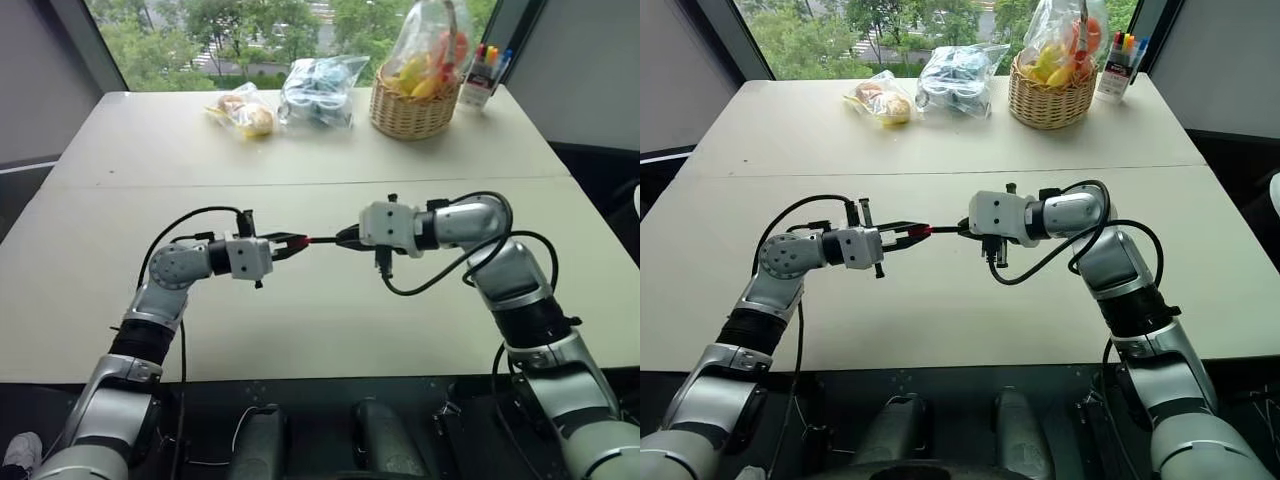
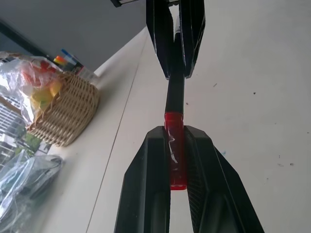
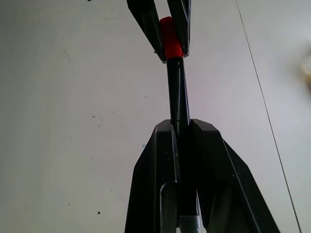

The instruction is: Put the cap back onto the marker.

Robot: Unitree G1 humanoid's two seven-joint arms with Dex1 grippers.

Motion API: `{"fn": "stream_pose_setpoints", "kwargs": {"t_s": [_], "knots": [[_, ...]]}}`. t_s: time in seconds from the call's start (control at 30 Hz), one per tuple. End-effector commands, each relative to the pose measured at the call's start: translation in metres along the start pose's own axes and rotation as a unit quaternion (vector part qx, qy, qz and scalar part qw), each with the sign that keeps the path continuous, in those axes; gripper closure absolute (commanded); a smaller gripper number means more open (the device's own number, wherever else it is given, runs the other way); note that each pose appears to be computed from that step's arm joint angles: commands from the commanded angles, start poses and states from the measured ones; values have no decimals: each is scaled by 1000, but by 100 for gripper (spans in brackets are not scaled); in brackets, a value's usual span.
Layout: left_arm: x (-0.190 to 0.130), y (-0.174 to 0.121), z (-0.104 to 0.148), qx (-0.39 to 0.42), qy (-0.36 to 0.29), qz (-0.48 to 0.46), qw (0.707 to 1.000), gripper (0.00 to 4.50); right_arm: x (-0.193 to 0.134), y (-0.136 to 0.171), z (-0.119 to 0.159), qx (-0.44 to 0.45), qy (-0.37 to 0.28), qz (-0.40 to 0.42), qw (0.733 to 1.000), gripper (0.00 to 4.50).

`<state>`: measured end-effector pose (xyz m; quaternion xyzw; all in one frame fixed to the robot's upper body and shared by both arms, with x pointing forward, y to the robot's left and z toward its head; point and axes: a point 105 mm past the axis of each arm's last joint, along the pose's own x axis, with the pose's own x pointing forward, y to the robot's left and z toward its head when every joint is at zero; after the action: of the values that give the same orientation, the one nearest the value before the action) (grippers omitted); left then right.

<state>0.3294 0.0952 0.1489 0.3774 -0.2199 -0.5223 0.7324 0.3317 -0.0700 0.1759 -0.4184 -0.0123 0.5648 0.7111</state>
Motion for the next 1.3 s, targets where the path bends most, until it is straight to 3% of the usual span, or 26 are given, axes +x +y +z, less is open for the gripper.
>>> {"fn": "stream_pose_setpoints", "kwargs": {"t_s": [0.03,0.57,0.97,1.3], "knots": [[40,7,57,52,-127,-8,990,450,20,15,65,-82,-111,40,990,444],[43,-5,49,92,-98,-63,989,450,17,16,61,-92,-100,50,989,444],[45,-6,51,81,-105,-51,990,450,16,16,60,-92,-96,51,990,444],[33,-1,36,33,-67,-30,997,450,11,6,45,-88,-69,32,993,444]]}}
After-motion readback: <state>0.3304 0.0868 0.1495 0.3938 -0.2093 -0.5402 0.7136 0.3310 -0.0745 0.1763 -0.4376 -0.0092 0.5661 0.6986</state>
